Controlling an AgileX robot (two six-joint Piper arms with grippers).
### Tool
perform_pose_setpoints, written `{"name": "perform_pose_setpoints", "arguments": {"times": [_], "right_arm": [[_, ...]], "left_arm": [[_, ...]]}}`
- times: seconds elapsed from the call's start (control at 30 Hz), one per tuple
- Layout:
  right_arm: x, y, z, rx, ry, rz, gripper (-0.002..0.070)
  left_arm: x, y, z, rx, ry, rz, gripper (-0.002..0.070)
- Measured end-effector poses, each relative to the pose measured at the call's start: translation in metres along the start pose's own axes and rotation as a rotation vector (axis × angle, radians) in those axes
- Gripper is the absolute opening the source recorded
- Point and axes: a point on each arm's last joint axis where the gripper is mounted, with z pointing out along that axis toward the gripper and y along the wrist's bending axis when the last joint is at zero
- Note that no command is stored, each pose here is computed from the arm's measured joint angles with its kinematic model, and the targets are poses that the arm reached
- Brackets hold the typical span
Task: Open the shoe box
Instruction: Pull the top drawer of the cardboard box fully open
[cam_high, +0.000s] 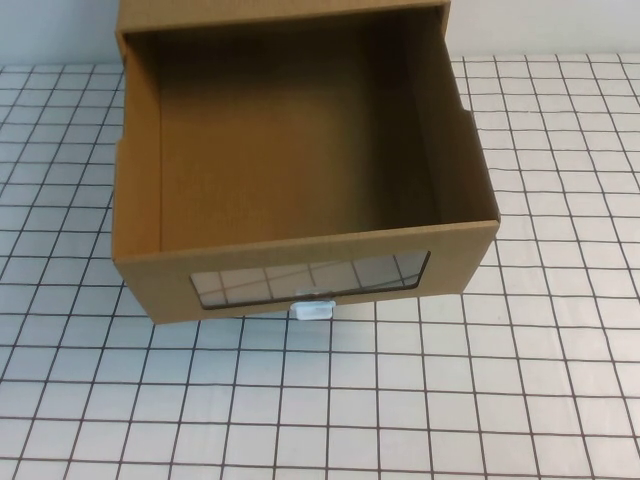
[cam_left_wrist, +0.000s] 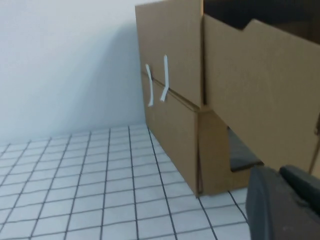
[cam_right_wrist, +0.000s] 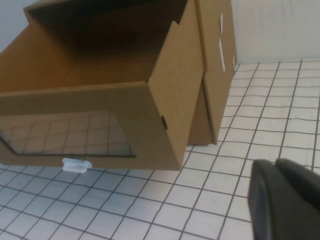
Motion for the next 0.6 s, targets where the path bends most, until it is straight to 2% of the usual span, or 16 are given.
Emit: {"name": "perform_pose_setpoints", "arguments": {"times": [0.33, 0.6], "right_arm": [[0.005, -0.002, 0.0, 0.018, 0.056, 0.005, -0.0013], [0.017, -0.006, -0.002, 0.063, 0.186, 0.007, -0.0013]], "left_arm": [[0.016, -0.011, -0.002, 0.123, 0.153, -0.002, -0.0002], [0.018, -0.013, -0.002, 0.141, 0.176, -0.002, -0.0002]]}}
